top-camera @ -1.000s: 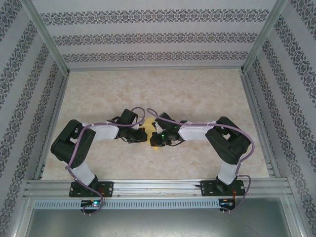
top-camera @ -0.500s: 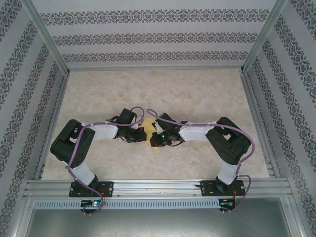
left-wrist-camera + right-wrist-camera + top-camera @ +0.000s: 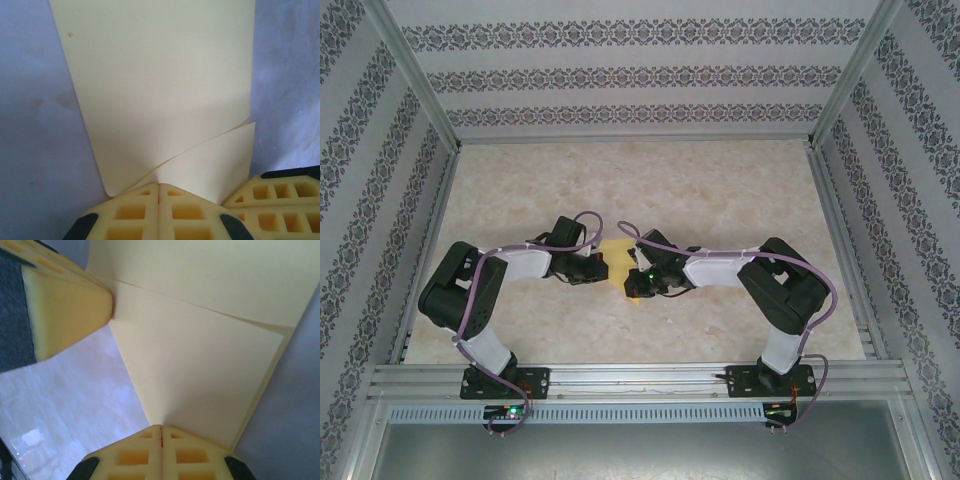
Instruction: Fold a paper plane with a square sheet of paper (fold left side to right side)
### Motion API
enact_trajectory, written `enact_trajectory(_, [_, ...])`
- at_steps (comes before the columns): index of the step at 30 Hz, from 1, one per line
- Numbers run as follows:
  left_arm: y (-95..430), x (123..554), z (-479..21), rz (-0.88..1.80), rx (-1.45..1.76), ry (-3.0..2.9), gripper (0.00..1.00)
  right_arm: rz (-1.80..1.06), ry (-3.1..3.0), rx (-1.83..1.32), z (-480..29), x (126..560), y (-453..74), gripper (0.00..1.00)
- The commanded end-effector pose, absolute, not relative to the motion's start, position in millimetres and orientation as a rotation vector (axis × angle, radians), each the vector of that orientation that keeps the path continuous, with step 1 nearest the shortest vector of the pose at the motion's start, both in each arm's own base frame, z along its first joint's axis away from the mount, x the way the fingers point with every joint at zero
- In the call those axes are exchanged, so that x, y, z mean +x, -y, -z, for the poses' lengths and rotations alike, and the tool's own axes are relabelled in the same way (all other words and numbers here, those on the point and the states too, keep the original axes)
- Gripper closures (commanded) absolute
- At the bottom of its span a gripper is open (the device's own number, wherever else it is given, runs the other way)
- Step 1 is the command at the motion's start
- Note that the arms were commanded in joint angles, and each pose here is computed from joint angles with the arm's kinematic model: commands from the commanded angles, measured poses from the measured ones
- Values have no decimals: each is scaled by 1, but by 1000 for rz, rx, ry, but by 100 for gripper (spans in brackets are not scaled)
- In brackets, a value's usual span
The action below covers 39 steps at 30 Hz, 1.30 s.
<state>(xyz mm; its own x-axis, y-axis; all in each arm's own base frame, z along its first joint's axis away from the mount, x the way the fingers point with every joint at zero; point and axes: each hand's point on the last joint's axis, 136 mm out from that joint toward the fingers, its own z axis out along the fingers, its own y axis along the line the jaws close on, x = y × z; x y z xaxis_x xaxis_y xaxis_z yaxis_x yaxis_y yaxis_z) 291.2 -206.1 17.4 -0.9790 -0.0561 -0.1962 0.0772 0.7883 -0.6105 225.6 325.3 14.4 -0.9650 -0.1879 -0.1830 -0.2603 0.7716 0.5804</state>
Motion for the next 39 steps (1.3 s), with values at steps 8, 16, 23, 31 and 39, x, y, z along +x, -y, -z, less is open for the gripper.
enact_trajectory(8, [163, 308, -3, 758, -70, -2795, 98, -758, -3047, -332, 17, 194, -282, 100])
enact_trajectory(16, [165, 315, -21, 777, -49, -2758, 96, -827, -3001, -339, 3, 201, -293, 100])
enact_trajectory(23, [167, 318, -54, 803, -18, -2684, 92, -942, -2909, -356, -24, 217, -314, 100])
enact_trajectory(31, [172, 307, -80, 898, -28, -2609, 79, -1002, -2704, -415, -74, 244, -312, 71])
enact_trajectory(39, [179, 298, -77, 1006, -102, -2560, 63, -921, -2635, -478, -71, 265, -271, 56])
